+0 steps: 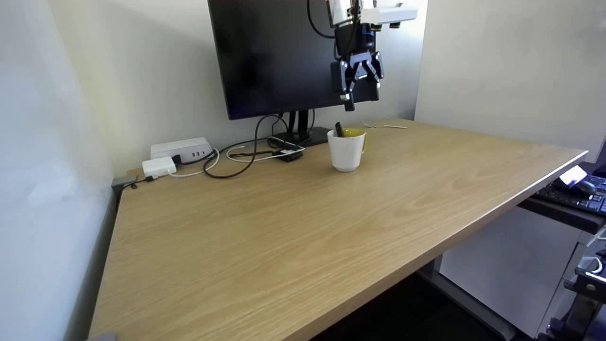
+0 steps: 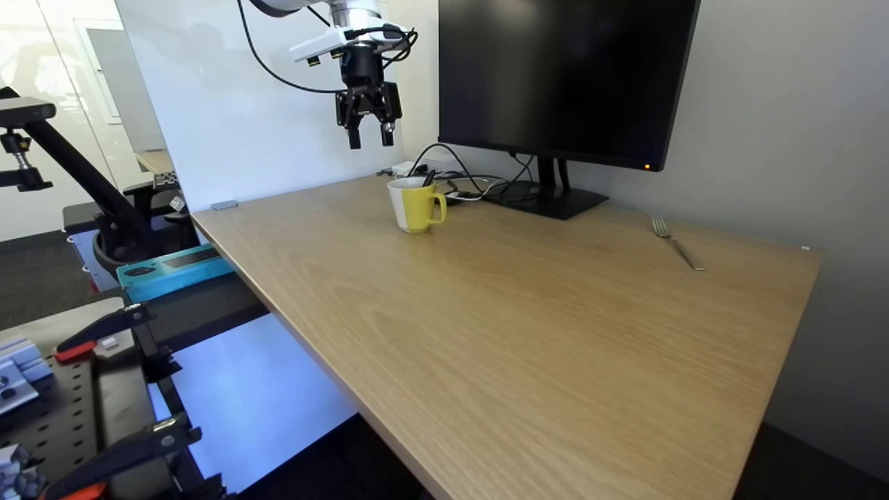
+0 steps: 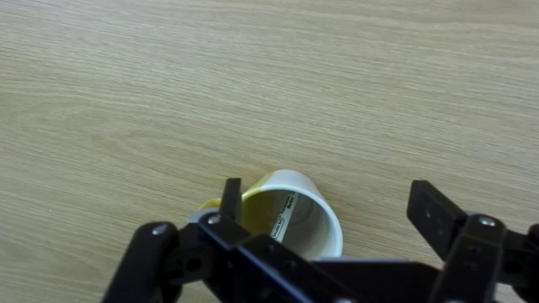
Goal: Move the cup to the right
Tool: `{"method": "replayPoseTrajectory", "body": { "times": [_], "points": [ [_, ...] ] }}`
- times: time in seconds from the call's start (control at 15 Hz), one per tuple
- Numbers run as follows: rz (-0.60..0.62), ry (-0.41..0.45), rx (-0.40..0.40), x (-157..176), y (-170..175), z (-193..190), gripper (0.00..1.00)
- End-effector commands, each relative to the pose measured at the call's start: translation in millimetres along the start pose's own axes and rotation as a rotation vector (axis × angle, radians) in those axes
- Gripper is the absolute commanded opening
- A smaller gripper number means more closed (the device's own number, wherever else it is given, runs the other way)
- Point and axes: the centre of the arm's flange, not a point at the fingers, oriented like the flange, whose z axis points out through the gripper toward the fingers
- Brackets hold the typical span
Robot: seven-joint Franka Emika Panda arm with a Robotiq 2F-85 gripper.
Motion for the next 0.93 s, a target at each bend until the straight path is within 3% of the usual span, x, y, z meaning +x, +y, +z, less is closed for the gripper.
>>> {"method": "replayPoseTrajectory", "body": {
  "times": [0.0,0.87],
  "points": [
    [0.000,0.000,0.000,0.0,0.0,0.0,1.00],
    [-0.048,0.009,-0.004,7.5,-6.5,6.7,1.00]
  ]
}}
